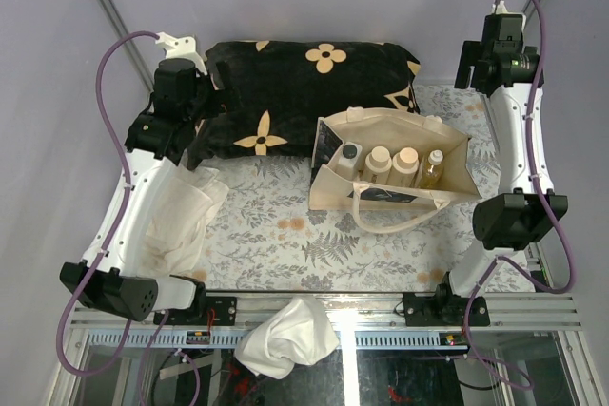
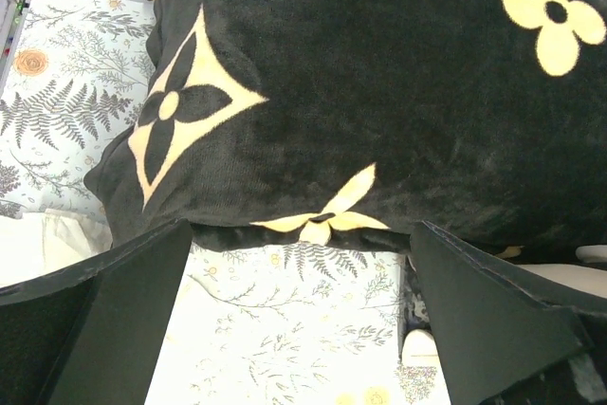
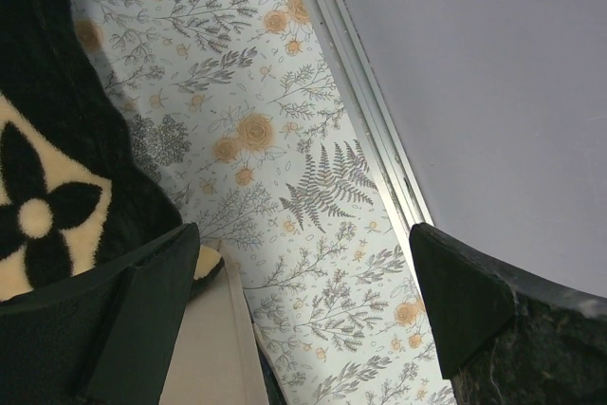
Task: Place the personal care products into the canvas bag
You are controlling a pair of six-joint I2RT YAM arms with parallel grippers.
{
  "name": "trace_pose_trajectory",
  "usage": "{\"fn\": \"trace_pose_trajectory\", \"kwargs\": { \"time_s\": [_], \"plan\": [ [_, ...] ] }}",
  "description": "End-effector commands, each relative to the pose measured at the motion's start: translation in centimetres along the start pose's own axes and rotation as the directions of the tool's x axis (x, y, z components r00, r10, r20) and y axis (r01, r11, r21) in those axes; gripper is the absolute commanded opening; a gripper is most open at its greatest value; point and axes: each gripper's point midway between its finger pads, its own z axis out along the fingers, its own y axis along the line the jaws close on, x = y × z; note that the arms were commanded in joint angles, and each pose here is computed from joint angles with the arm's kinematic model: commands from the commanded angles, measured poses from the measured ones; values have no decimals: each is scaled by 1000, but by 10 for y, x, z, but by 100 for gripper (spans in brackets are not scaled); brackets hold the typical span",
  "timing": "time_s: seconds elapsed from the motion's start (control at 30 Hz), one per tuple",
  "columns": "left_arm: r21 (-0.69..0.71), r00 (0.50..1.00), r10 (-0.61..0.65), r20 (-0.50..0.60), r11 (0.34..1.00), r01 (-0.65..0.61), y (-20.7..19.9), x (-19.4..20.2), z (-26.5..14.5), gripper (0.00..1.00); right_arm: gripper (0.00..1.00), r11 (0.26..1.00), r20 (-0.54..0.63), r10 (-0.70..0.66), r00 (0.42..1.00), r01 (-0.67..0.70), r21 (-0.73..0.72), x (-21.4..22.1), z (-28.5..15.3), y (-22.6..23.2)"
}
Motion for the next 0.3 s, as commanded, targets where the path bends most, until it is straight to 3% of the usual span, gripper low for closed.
{"fn": "trace_pose_trajectory", "kwargs": {
  "time_s": [0.0, 0.27],
  "plan": [
    [2, 998, -21, 67, 1000, 21, -1, -15, -3, 100, 99, 1000, 64, 15, 998, -16, 11, -14, -14, -9],
    [21, 997, -17, 72, 1000, 16, -4, -16, -3, 100, 99, 1000, 65, 14, 998, -14, 1, -14, -15, -8]
  ]
}}
